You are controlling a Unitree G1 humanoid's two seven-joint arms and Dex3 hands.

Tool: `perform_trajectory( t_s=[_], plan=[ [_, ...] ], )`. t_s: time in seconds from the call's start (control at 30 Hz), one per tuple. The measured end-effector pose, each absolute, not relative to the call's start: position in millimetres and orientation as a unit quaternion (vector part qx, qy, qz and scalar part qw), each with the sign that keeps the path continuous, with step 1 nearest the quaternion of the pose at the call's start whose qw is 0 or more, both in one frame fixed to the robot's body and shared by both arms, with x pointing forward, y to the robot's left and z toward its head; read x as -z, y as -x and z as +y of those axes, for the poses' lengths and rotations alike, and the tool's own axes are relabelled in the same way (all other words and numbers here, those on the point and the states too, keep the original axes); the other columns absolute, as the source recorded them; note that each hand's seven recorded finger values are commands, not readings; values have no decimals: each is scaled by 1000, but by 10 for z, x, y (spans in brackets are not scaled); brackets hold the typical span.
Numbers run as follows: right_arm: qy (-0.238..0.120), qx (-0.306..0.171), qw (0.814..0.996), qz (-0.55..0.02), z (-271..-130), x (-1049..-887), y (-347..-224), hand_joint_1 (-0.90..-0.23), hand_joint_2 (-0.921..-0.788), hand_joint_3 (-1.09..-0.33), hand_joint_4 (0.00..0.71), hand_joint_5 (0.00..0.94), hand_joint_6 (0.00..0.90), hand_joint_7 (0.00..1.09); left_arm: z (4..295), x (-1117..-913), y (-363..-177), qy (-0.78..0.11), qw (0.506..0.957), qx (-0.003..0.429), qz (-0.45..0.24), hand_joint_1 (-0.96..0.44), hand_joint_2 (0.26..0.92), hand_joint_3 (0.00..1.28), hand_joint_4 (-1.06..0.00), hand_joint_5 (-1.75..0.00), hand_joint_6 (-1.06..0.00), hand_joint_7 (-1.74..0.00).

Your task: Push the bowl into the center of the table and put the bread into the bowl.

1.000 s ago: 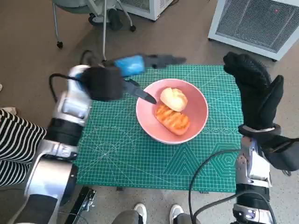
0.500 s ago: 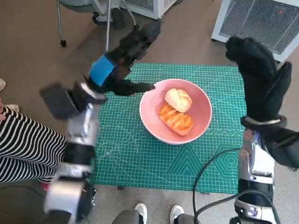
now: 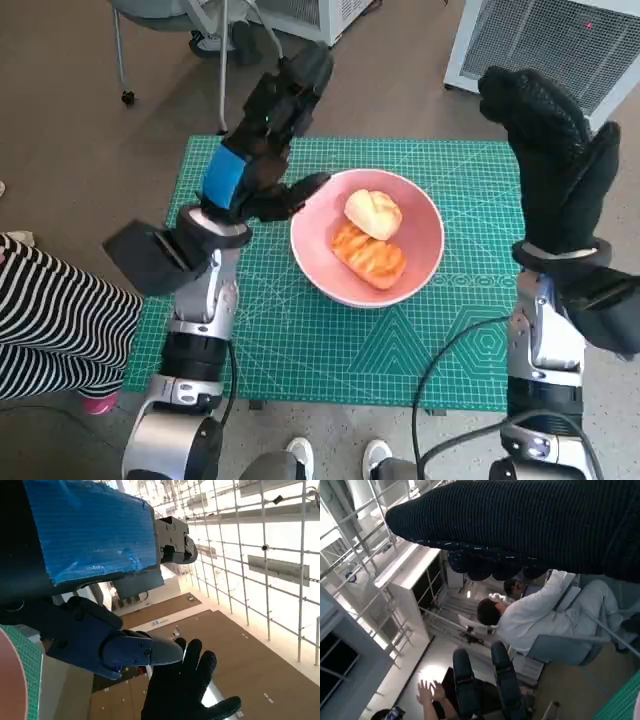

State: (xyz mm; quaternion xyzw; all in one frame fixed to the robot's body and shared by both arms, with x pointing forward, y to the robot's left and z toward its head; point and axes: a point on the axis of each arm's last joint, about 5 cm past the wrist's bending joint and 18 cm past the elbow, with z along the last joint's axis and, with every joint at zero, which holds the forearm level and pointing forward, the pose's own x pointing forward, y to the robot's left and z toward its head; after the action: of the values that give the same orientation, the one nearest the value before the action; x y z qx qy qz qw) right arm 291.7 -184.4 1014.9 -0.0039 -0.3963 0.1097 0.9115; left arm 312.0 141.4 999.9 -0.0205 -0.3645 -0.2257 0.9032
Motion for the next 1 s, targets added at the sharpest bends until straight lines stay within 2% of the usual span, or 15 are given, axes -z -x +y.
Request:
perform_trajectory(
  t_s=[0.17, 1.0],
  plan=[
    [7, -109, 913, -392, -1855, -10118, -2943, -725, -921, -686, 168, 1, 91, 377, 1420, -9935, -3126, 23, 908, 218, -358, -695, 921, 455, 0, -1, 1, -249],
    [16, -107, 911, -399, -1858, -10035, -2972, -714, -921, -689, 172, 1, 91, 369, 1462, -9818, -3131, 27, 908, 214, -358, -703, 921, 441, -3, -1, 1, -283]
  ],
)
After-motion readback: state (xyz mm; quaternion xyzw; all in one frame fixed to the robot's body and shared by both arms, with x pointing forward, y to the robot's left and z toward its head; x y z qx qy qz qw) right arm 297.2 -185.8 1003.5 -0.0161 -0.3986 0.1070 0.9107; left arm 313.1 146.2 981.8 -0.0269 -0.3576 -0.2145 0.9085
